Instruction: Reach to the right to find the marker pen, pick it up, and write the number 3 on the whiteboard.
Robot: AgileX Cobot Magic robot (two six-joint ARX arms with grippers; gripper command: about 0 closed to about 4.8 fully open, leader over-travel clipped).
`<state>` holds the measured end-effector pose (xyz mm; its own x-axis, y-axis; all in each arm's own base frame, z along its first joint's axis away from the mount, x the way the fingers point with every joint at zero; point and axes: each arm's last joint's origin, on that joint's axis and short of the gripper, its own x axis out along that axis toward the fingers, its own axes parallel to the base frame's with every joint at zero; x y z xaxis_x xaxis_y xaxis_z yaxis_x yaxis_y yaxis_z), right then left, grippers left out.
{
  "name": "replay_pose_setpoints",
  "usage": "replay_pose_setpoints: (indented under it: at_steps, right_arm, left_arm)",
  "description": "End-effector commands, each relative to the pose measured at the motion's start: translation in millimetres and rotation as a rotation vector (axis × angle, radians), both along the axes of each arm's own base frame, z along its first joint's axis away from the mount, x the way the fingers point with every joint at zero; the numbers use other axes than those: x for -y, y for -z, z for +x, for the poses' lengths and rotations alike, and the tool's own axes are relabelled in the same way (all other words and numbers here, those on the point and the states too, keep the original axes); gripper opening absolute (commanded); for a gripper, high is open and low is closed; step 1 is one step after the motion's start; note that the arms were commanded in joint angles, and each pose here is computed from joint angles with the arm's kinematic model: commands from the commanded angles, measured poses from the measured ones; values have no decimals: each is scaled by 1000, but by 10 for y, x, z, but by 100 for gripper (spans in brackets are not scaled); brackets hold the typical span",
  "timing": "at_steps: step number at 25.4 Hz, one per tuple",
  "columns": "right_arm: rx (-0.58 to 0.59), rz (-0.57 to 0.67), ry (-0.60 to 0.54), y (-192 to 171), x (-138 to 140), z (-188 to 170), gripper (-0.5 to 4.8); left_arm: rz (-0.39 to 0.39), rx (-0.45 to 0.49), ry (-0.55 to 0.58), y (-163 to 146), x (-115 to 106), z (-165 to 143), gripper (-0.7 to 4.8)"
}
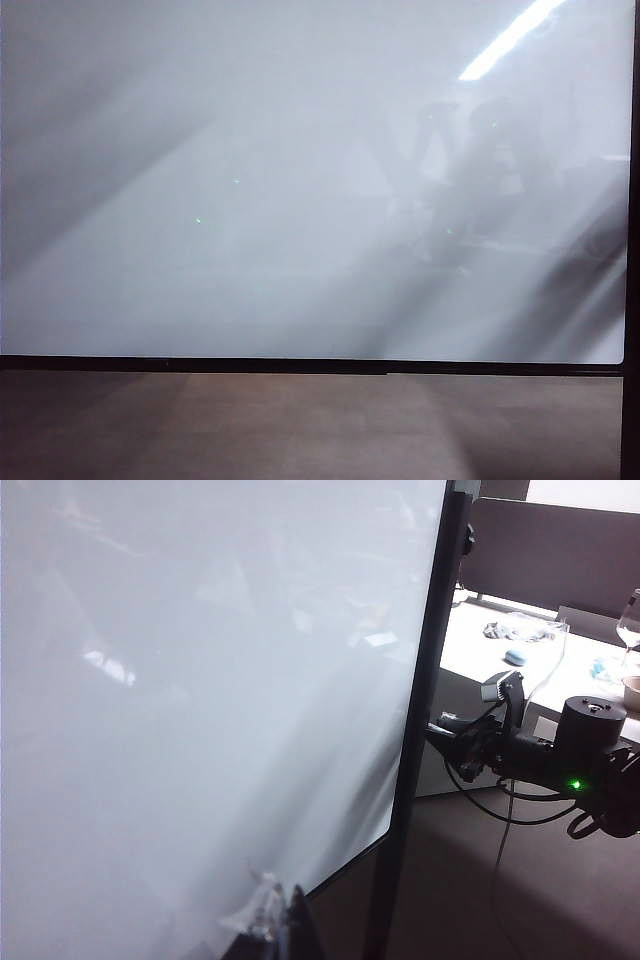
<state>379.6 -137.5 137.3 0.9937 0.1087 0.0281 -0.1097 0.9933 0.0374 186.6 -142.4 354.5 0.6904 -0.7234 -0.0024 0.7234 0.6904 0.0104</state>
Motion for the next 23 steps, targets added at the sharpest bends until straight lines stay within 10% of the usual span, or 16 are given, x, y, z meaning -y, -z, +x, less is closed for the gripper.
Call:
replay_pose_setpoints:
  at_steps: [1, 23]
  right_arm:
    - [36, -12, 4, -52, 10, -1, 238]
    - [14, -3, 26, -30, 17, 1, 180]
  left_arm:
    - [-7, 23, -3, -29, -4, 0, -6]
    - [-6, 21, -3, -26, -4, 0, -6]
